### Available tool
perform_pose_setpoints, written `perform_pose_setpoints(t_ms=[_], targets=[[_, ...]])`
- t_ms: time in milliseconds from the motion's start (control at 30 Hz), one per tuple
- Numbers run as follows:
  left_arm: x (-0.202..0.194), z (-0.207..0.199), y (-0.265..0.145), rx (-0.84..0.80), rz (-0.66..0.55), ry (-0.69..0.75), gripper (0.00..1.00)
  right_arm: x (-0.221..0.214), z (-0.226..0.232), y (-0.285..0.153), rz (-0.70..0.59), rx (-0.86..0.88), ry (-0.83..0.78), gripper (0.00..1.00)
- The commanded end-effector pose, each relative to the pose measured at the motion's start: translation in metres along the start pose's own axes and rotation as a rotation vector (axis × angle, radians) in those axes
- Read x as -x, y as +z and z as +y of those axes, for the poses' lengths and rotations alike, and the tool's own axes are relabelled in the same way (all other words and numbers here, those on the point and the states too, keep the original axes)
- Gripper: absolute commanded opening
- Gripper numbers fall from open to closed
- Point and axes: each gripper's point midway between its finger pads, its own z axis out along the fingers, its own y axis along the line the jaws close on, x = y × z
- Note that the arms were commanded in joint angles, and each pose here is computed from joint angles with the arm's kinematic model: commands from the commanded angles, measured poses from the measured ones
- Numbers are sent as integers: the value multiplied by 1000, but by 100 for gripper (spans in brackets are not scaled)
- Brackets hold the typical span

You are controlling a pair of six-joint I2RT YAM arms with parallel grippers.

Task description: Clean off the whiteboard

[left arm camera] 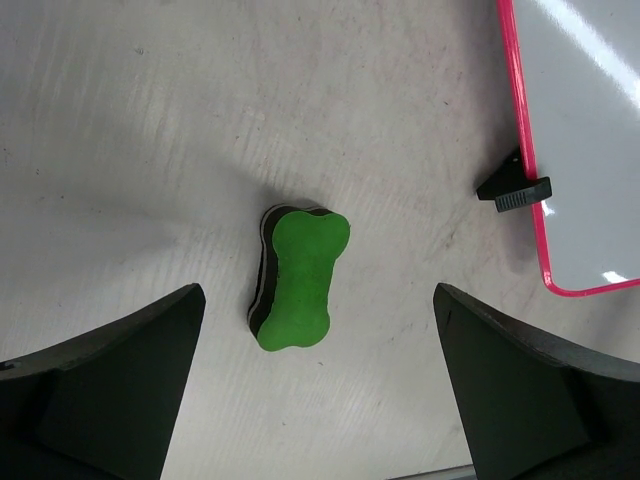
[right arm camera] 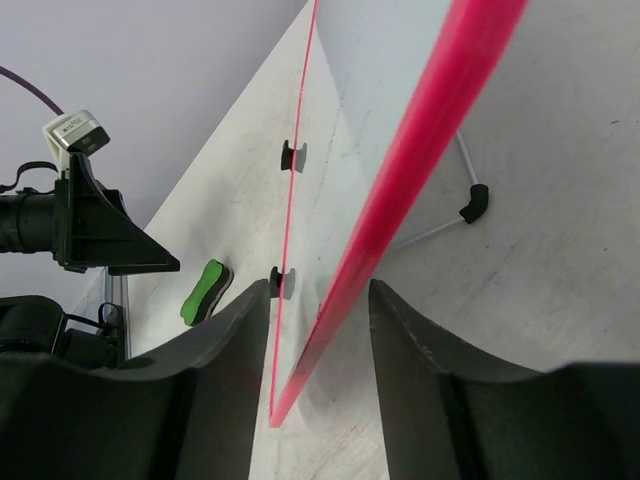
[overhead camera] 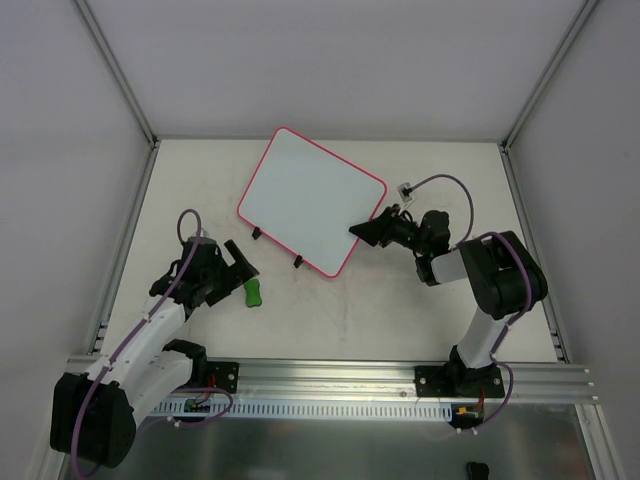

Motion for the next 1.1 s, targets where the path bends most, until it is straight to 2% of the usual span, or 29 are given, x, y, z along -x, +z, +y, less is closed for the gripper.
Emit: perform_pose_setpoints(t_ms=[0, 133, 167, 200, 333, 433, 733, 900, 933, 1000, 1033, 1067], targets=[[8, -7, -6, -28, -21, 15, 99, 46, 20, 1, -170, 89, -156, 49], [8, -9, -7, -35, -23, 18, 99, 48, 21, -4, -184, 75, -153, 64], [8, -9, -8, -37, -23, 18, 99, 49, 21, -5, -188, 73, -154, 80], [9, -10, -8, -40, -26, 17, 99, 50, 22, -7, -192, 72, -153, 85], [11, -12, -11, -54, -35, 23, 99, 59, 27, -18, -214, 69, -157, 96], [13, -15, -14, -70, -53, 30, 99, 65, 34, -32, -244, 60, -161, 99], [29, -27, -38, -163, -174, 75, 99, 66, 69, -93, -323, 40, -104, 99], [29, -31, -48, -214, -205, 118, 99, 38, 64, -110, -270, -74, -62, 99], [30, -31, -50, -226, -218, 125, 99, 19, 50, -114, -204, -146, 8, 99], [31, -31, -52, -231, -236, 148, 99, 24, 54, -123, -205, -202, -75, 99], [32, -31, -55, -238, -251, 160, 99, 6, 43, -130, -137, -274, -21, 99], [34, -31, -56, -239, -265, 175, 99, 18, 49, -136, -157, -301, -115, 99]])
